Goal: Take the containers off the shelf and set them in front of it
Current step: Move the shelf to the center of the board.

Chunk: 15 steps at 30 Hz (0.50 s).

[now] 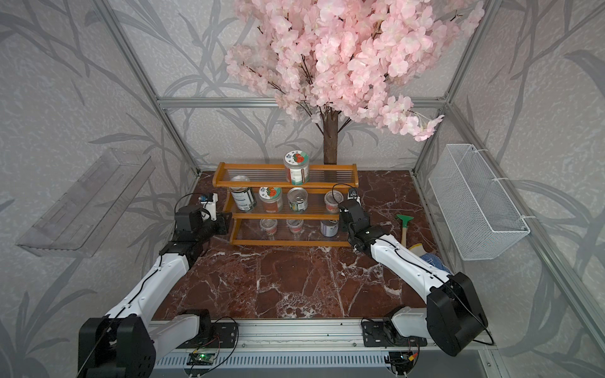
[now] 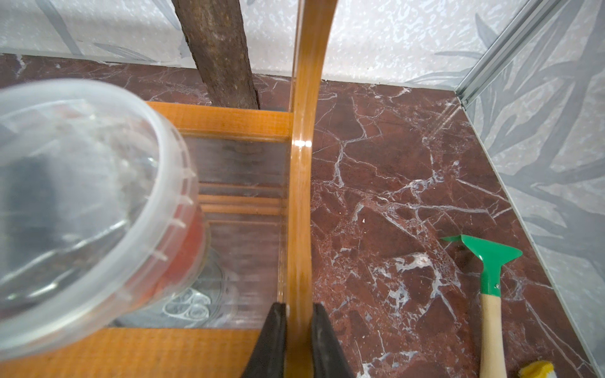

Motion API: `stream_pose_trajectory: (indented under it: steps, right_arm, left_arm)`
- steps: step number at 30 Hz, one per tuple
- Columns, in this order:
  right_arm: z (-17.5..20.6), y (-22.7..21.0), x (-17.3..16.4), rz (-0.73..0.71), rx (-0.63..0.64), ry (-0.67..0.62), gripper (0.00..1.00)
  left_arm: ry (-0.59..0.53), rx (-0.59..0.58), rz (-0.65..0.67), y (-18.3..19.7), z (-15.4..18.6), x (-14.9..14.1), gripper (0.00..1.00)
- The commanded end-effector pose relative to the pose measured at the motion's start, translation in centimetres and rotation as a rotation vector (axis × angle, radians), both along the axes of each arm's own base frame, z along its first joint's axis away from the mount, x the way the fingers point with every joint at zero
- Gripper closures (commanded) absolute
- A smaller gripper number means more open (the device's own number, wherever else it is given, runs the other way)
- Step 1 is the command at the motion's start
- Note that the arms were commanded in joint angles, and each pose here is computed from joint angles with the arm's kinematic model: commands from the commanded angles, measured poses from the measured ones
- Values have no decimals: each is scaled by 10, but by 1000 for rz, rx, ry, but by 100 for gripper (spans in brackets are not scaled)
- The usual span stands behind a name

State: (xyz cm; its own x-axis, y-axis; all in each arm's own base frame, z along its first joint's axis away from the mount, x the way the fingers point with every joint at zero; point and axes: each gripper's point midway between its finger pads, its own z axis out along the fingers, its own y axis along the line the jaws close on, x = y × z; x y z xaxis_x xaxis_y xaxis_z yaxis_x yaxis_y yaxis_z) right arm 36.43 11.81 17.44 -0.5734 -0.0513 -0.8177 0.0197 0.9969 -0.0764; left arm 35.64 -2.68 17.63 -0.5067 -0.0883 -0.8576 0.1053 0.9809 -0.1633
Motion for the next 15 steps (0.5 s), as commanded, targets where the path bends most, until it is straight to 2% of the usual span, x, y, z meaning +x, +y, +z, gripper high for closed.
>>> stream_pose_trajectory:
  steps: [1,3,6,15]
  right_arm:
    - [-4,14,-1,97,-36,13,97]
    - [-3,13,-2,96,-34,13,96]
    - [1,11,-1,87,-35,1,88]
    - [25,5,-3,71,-44,-59,73]
  left_arm:
    - [117,-42,-100,-24,-28,-22,60]
    - [125,-31,-95,-23,-28,-21,58]
    - [116,-32,-80,-20,-25,-19,55]
    - [91,-19,-61,-16,-14,-19,35]
